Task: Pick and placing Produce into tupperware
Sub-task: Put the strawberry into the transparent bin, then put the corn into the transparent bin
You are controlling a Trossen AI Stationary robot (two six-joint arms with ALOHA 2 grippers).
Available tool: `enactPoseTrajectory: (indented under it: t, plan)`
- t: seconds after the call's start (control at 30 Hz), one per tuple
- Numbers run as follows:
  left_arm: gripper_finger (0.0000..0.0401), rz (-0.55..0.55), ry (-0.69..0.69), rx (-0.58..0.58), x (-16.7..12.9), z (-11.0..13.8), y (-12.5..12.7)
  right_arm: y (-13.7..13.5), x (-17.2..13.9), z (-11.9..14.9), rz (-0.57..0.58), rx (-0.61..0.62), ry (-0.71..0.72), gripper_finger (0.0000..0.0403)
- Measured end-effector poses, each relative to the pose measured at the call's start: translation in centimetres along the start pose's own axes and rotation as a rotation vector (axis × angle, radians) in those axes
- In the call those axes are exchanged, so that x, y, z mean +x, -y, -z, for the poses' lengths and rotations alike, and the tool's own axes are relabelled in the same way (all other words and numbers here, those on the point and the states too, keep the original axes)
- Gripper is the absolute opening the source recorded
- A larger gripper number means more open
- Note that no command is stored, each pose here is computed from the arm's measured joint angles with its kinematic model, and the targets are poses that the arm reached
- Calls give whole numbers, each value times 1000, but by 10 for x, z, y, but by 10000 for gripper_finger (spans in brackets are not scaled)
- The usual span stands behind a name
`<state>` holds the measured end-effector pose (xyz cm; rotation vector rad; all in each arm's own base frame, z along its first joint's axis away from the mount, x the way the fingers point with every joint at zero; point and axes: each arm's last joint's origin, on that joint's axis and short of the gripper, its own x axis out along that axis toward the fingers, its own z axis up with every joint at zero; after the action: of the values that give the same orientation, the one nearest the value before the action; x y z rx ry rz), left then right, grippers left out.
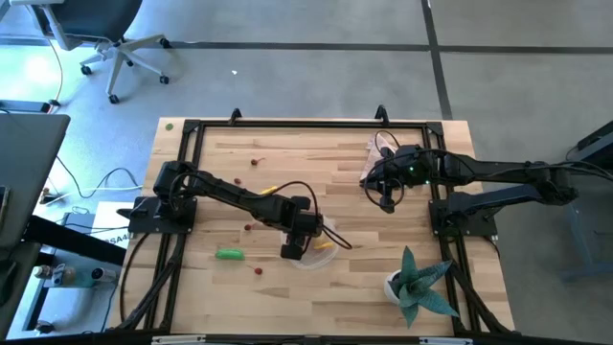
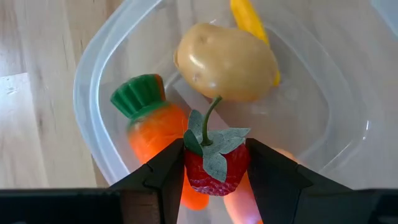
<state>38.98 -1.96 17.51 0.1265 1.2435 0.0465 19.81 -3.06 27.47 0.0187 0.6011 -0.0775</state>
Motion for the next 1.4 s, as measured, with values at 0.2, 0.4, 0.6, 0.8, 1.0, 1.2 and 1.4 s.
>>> enactPoseTrajectory:
  t: [0.2,0.4,0.6,0.8,1.0,1.2,1.4]
  plan:
    - [150,-15,4,0,0,0,-1,0,0,0,0,0,1,32]
    - [150,-16,3,-1,0,0,-1,0,0,0,0,0,1,32]
    - [150,-16,3,-5,0,0,-1,0,0,0,0,0,1,32]
    - [150,-1,4,-13,0,0,0,0,0,0,0,0,1,32]
    - [151,1,5,-13,0,0,0,0,0,0,0,0,1,32]
    - [191,2,3,-13,0,0,0,0,0,0,0,0,1,32]
    - [219,2,0,-12,0,0,0,0,0,0,0,0,1,32]
